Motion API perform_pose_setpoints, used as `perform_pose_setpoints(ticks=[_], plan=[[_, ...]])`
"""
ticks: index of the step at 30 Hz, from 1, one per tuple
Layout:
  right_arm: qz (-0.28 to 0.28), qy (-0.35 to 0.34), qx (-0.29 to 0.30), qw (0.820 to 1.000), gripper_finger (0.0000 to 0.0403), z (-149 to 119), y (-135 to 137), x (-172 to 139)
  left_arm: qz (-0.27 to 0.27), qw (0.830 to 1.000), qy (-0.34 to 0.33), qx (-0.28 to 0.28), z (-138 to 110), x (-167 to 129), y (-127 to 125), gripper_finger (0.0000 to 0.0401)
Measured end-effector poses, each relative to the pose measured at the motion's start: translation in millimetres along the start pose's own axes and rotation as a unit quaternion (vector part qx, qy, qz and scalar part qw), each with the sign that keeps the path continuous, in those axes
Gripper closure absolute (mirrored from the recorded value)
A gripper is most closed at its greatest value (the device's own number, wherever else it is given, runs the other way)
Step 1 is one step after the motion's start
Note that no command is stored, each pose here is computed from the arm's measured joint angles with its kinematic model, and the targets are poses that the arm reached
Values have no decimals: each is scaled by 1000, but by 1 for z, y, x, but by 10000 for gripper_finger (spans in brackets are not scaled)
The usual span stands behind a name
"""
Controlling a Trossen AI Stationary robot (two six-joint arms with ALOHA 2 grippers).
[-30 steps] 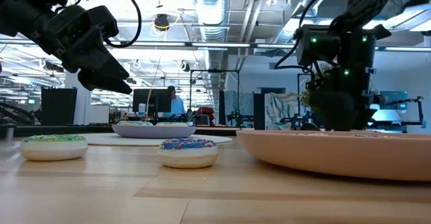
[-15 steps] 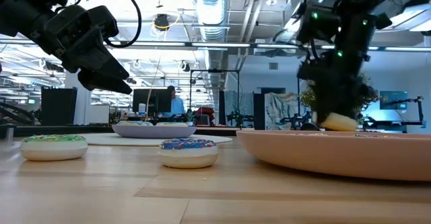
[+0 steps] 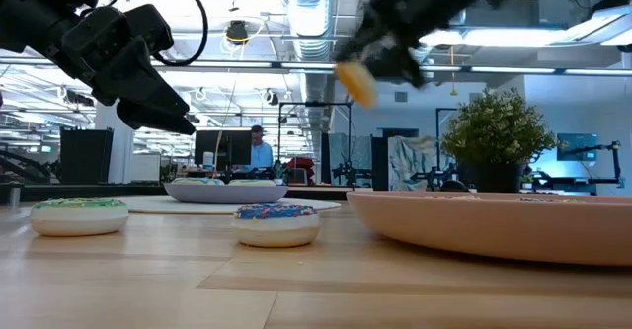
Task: Pick & Place donuts
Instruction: Put the big light green donut on the purple plate
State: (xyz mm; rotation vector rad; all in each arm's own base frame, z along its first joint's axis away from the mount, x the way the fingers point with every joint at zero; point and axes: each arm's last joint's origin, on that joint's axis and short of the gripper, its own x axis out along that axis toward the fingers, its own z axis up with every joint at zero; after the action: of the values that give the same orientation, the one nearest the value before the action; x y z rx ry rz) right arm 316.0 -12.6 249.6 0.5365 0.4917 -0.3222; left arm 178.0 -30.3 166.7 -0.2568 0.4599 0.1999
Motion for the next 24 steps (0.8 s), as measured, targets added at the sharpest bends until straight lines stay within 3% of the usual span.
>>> perform_pose_setpoints(ticks=[6,10,17,24], plan=[[25,7,-63,998,230,31,26,55,-1,1000,0,2,1,-6,1,92],[7,36,-96,995,230,50,33,94,1,1000,-11,10,3,-13,0,92],[-31,80,-131,988,230,63,27,164,3,999,-21,26,2,-31,-2,92],[-65,127,-128,981,230,55,8,215,10,999,-35,32,-1,-45,-4,92]])
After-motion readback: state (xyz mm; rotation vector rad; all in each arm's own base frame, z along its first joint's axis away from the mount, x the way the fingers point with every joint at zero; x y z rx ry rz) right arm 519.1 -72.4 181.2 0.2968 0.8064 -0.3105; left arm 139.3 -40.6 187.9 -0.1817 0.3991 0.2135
